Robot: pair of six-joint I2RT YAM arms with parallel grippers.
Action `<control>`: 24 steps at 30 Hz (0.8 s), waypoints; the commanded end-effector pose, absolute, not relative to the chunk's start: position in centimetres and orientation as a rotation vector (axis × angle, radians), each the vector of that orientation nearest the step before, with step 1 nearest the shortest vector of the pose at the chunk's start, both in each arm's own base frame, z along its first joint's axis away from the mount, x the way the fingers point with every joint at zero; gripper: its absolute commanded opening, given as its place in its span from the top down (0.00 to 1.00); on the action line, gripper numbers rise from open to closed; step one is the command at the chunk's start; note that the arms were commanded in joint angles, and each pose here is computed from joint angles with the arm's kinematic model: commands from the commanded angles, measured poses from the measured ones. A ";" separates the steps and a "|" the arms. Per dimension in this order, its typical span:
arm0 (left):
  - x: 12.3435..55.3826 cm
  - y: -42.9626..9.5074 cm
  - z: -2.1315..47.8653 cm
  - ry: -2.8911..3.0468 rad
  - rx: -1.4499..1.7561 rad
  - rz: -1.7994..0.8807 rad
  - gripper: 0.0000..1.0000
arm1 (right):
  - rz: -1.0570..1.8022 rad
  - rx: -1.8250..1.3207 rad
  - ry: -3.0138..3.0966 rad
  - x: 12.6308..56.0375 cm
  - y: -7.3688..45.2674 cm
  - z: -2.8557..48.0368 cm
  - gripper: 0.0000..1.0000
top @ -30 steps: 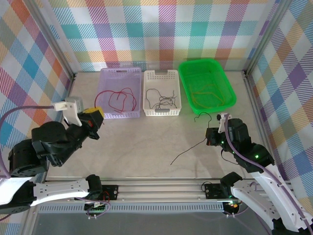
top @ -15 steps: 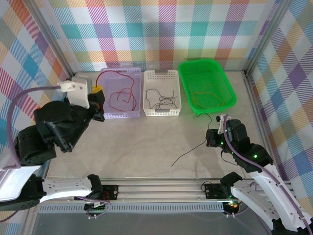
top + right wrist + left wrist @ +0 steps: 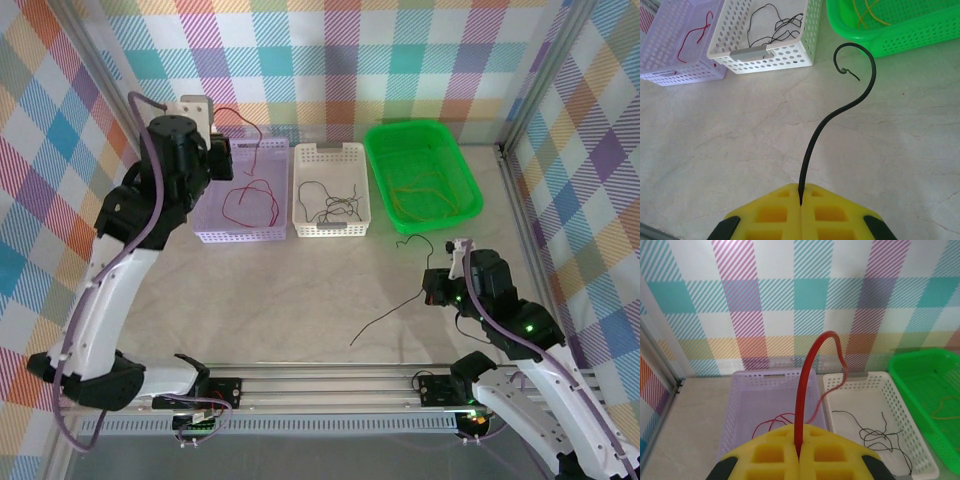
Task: Untangle the cables
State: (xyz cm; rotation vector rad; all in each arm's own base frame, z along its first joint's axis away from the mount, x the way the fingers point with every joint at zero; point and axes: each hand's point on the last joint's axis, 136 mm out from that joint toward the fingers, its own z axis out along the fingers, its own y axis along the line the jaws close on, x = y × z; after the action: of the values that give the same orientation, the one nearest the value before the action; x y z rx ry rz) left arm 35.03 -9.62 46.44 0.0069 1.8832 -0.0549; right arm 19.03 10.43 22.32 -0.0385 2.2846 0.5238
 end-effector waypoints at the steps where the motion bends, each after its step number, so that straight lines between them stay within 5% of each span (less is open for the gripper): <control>1: 37.2 -9.7 46.4 1.861 -0.048 -0.146 1.00 | 0.566 -0.031 2.274 18.4 10.5 23.2 1.00; 24: 49.9 -6.1 25.5 2.217 -0.242 -0.001 1.00 | 0.676 -0.072 2.227 16.7 11.1 27.3 1.00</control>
State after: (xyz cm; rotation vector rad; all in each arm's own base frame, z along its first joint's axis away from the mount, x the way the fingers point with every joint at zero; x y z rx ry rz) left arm 48.74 -6.43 27.21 -0.1961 2.2041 0.0277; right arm 17.32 11.21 26.11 -0.0653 2.2465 0.6511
